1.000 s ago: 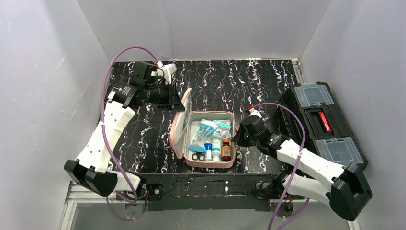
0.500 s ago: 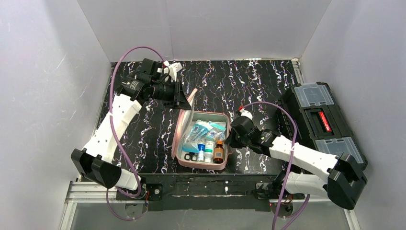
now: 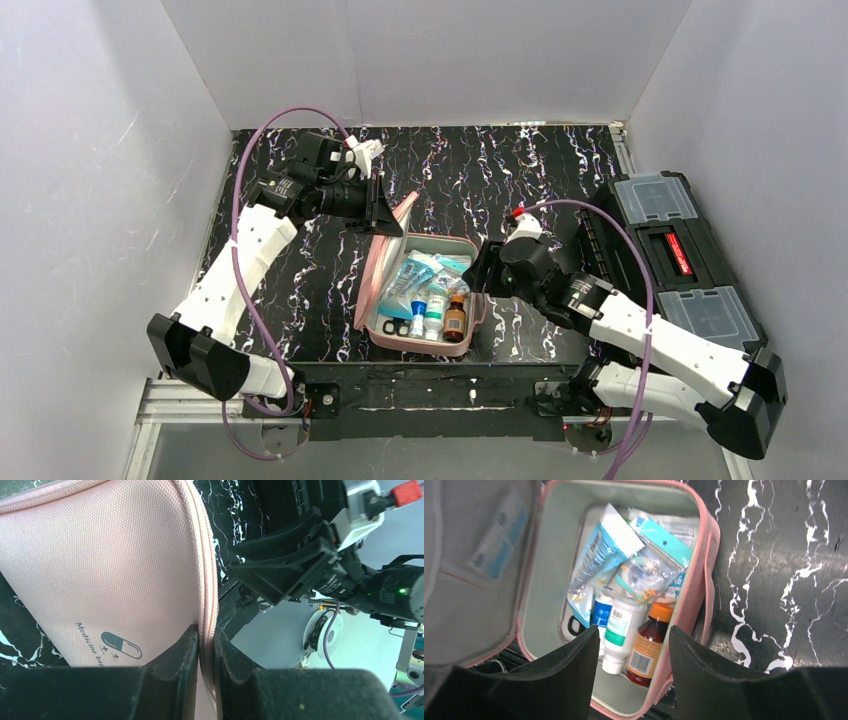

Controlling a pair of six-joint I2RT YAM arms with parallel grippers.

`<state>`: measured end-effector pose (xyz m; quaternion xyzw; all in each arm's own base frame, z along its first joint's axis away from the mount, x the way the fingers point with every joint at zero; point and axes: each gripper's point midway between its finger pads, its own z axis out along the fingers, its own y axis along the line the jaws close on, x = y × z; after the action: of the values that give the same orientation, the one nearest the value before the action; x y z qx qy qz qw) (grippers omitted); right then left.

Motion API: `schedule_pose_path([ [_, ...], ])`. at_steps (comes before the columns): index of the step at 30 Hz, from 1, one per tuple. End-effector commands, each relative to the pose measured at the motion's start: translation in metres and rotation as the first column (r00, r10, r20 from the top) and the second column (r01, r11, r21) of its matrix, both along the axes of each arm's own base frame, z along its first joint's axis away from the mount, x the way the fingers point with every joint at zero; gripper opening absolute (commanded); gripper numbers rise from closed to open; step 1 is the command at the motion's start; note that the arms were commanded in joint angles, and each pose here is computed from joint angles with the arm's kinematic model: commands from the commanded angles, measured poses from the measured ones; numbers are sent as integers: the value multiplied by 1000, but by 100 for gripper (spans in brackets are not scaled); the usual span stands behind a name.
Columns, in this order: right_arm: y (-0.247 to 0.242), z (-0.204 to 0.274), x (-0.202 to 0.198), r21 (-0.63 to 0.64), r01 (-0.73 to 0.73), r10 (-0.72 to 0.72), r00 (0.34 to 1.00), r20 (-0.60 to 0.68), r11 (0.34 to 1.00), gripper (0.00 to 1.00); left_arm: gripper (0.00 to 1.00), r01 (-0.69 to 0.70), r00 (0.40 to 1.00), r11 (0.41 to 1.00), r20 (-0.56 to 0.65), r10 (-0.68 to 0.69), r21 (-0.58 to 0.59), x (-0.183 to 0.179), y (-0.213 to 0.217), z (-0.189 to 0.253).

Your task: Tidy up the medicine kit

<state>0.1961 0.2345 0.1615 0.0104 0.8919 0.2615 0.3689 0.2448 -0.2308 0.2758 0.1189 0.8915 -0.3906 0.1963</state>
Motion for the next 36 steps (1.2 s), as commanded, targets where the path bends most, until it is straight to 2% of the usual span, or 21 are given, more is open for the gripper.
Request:
schedule_pose_path([
  [1, 3, 37, 11, 42, 4, -8, 995, 95, 999, 60, 7, 14, 1000, 999, -17, -13, 29, -12, 7, -14],
  [9, 55, 70, 13, 198, -120, 104, 990, 90, 973, 59, 13, 12, 1000, 1000, -16, -12, -3, -16, 5, -5],
  [16, 97, 84, 18, 322, -172, 161, 985, 59, 931, 55, 29, 20, 999, 999, -24, -21, -36, -17, 0, 3],
  [21, 117, 83, 25, 369, -169, 171, 985, 27, 914, 54, 36, 27, 999, 998, -25, -29, -63, -19, -3, 11],
  [25, 126, 81, 27, 408, -166, 176, 984, 13, 898, 53, 42, 41, 999, 994, -9, -43, -100, -21, -6, 27],
  [30, 132, 79, 26, 443, -164, 182, 983, 1, 882, 52, 45, 56, 998, 987, 23, -53, -150, -27, -8, 52],
  [36, 121, 69, 22, 424, -147, 165, 986, -7, 894, 53, 50, 23, 997, 991, 73, -14, -130, -33, 2, 61],
])
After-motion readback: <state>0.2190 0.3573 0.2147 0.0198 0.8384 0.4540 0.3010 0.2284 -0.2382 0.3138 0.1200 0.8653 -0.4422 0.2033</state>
